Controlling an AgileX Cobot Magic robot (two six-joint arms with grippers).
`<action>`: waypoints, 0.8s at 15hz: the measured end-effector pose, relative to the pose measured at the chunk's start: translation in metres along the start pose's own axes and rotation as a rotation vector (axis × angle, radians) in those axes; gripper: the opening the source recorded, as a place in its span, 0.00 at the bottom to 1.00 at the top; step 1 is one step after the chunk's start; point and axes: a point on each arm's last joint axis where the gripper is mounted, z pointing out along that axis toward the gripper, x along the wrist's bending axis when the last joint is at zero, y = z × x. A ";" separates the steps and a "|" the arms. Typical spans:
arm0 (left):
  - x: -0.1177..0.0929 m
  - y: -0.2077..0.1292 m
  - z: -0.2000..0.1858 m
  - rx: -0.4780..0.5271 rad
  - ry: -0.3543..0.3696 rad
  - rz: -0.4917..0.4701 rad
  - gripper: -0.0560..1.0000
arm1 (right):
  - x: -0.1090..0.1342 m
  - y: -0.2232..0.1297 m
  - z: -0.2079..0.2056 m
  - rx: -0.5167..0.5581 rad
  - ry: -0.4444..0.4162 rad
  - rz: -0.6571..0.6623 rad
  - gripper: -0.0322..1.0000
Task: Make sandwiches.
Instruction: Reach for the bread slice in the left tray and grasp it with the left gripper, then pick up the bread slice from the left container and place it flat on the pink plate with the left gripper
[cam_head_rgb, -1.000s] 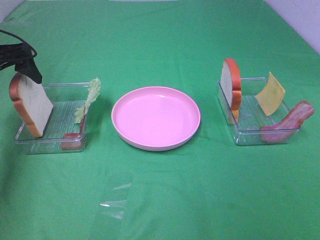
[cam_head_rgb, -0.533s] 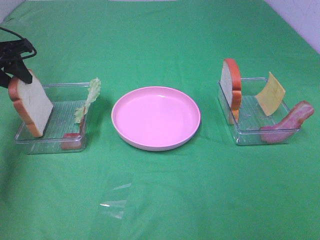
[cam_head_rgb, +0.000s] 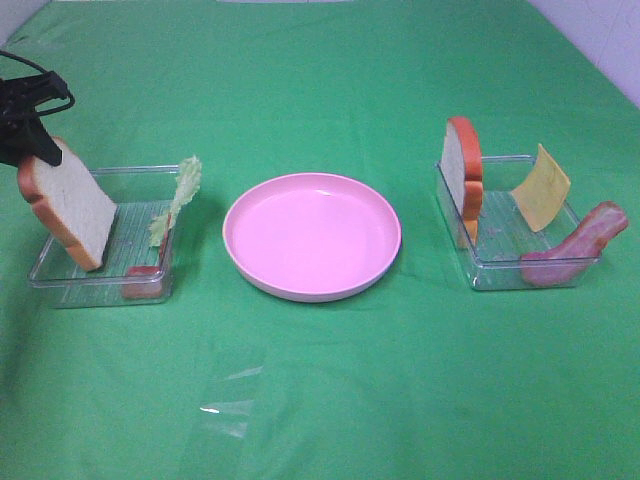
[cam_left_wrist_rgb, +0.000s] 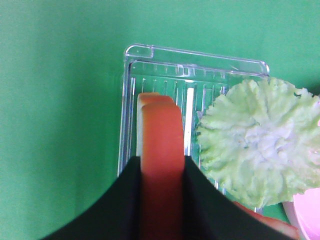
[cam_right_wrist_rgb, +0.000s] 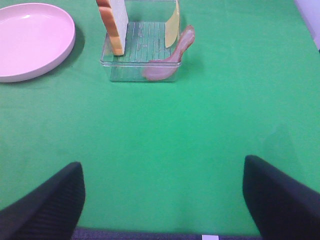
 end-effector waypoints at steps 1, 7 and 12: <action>-0.001 0.002 -0.001 -0.004 -0.003 0.003 0.23 | 0.000 0.000 0.000 0.000 0.000 0.000 0.85; -0.023 0.024 -0.036 0.032 -0.064 0.051 0.23 | 0.000 0.000 0.000 0.000 0.000 0.000 0.85; -0.049 0.048 -0.093 -0.062 -0.107 0.107 0.23 | 0.000 0.000 0.000 -0.001 0.000 0.000 0.85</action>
